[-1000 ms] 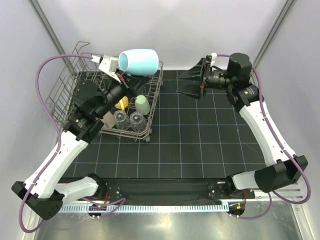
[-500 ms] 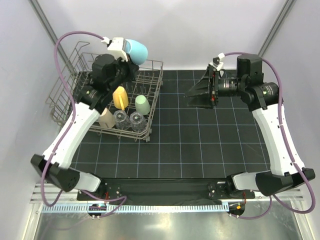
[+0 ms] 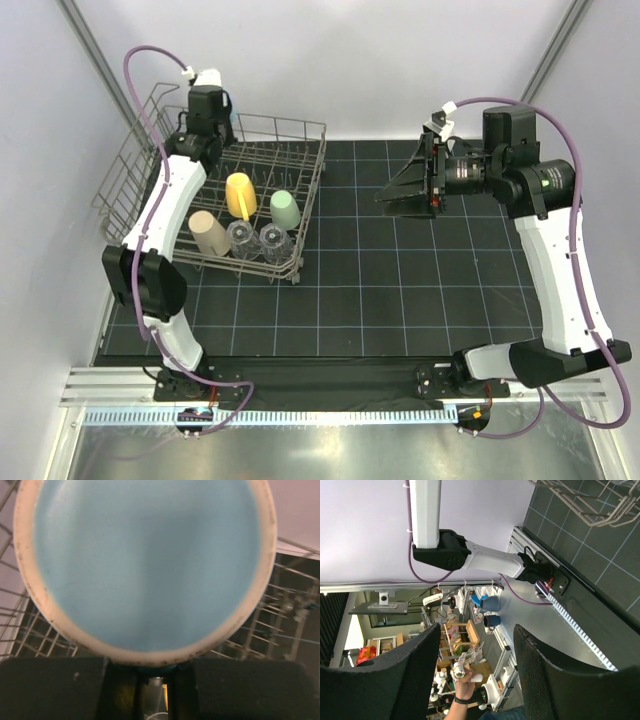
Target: Load the cups into the dish rack
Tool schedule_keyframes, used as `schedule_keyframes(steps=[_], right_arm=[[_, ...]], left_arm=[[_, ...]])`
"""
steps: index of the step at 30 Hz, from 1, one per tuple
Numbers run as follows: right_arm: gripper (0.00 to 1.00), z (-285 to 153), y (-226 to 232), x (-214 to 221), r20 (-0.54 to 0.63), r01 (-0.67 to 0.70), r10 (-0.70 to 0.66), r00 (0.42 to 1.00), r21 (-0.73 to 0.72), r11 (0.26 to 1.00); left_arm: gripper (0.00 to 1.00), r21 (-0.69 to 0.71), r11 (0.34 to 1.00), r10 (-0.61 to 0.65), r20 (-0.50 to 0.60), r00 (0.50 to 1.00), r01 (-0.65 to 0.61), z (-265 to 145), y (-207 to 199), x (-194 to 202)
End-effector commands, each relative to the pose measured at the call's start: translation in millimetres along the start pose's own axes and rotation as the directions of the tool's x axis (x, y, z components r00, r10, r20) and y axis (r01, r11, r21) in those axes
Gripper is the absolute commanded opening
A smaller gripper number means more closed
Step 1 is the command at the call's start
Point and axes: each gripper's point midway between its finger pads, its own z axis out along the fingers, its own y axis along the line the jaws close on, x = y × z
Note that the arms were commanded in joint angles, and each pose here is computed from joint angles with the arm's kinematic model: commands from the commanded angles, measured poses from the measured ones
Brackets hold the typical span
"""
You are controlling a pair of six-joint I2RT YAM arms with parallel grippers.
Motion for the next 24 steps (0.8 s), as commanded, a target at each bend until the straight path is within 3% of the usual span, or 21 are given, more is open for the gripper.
schedule_keyframes(steps=[1, 12, 24], right_arm=[[0.62, -4, 1, -8, 0.013, 0.006, -0.006, 1.0, 0.0, 1.0], [0.62, -7, -22, -45, 0.083, -0.053, 0.049, 0.995, 0.045, 0.998], [0.61, -6, -37, -60, 0.108, -0.112, 0.106, 0.989, 0.053, 0.992]], left_arm=[[0.0, -0.124, 0.988, -0.074, 0.109, 0.991, 0.087, 5, 40, -39], [0.0, -0.258, 0.961, -0.11, -0.008, 0.994, 0.104, 53, 86, 2], [0.0, -0.288, 0.951, -0.146, -0.096, 0.985, 0.113, 76, 93, 38]])
